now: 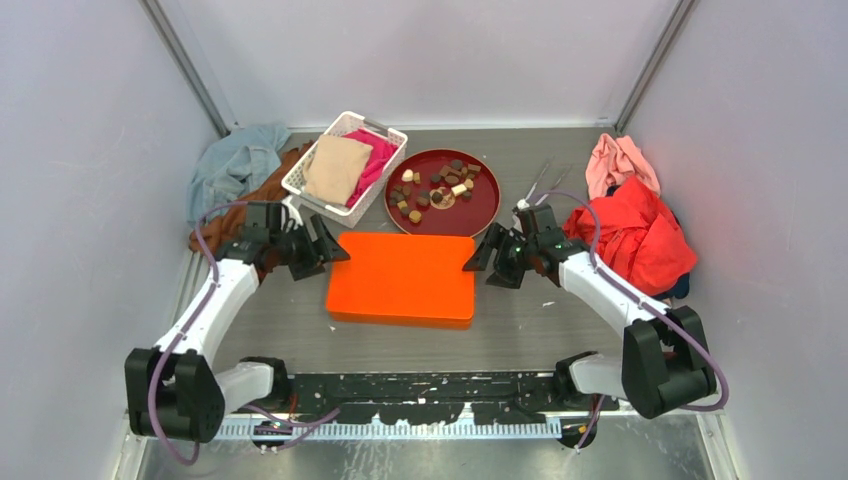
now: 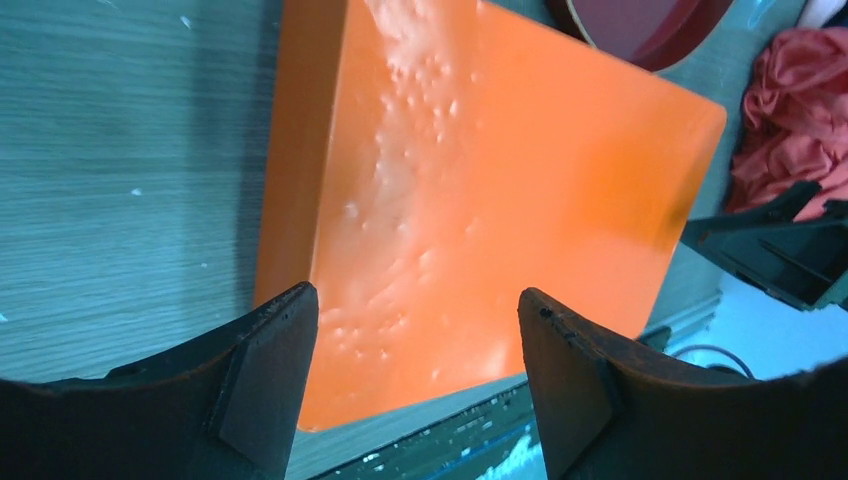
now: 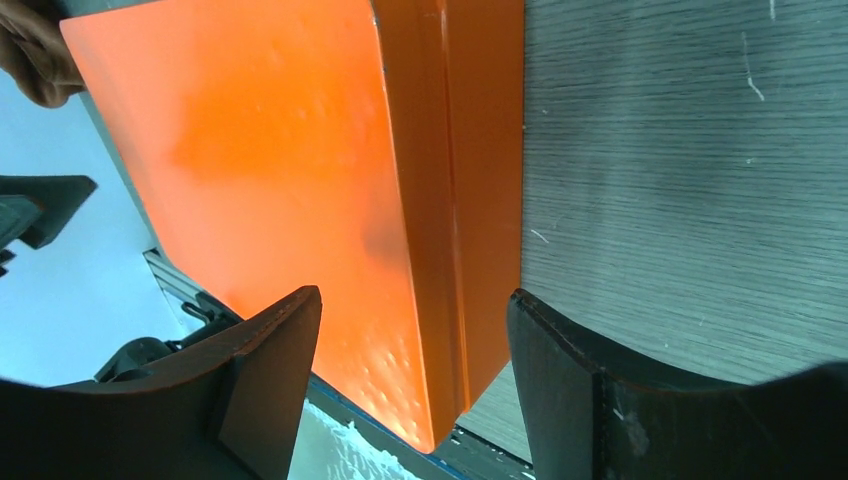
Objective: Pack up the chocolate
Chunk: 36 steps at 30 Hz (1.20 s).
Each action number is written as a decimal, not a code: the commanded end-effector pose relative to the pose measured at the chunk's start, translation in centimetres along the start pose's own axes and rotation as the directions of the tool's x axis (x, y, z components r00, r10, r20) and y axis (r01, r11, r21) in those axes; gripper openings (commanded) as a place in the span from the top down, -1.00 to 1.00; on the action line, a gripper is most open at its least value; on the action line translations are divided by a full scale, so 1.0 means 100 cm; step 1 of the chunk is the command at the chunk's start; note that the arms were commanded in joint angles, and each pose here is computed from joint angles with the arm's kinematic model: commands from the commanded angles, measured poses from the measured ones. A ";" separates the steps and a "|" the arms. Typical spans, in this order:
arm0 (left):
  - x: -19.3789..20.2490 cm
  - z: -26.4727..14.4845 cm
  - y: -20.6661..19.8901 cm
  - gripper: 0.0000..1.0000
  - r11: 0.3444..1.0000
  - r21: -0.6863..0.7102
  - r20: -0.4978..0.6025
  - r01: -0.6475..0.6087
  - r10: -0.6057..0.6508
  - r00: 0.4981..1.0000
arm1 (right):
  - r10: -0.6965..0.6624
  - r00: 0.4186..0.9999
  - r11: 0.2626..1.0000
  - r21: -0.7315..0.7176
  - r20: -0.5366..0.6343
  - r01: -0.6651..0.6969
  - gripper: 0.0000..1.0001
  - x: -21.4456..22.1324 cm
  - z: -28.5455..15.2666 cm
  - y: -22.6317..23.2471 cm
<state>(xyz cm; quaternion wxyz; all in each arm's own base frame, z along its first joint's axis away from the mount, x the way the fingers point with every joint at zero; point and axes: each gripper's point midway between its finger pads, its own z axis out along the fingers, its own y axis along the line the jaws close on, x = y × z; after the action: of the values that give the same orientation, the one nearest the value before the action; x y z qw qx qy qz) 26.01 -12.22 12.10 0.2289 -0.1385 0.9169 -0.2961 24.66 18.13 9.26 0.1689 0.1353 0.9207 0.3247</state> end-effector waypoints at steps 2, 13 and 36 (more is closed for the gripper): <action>-0.024 -0.012 0.005 -0.48 0.995 -0.093 0.102 -0.035 0.045 0.994 | -0.023 0.998 0.999 0.033 0.053 0.021 -0.43 -0.008 0.003 0.001; -0.010 0.016 -0.015 -0.47 0.997 0.082 -0.040 -0.012 0.016 0.999 | -0.082 0.991 0.973 0.223 0.105 0.057 -0.02 -0.006 0.000 -0.023; -0.005 0.012 -0.047 -0.47 0.966 0.258 -0.091 -0.002 0.026 0.995 | -0.287 0.950 0.813 0.556 0.124 0.173 0.32 -0.016 -0.023 -0.044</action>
<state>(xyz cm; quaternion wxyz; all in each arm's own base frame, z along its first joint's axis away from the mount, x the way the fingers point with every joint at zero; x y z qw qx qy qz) 27.34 -15.65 13.17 0.1931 -0.1042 0.8908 -0.3978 24.72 16.65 8.71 0.2318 0.1171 0.9548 0.1443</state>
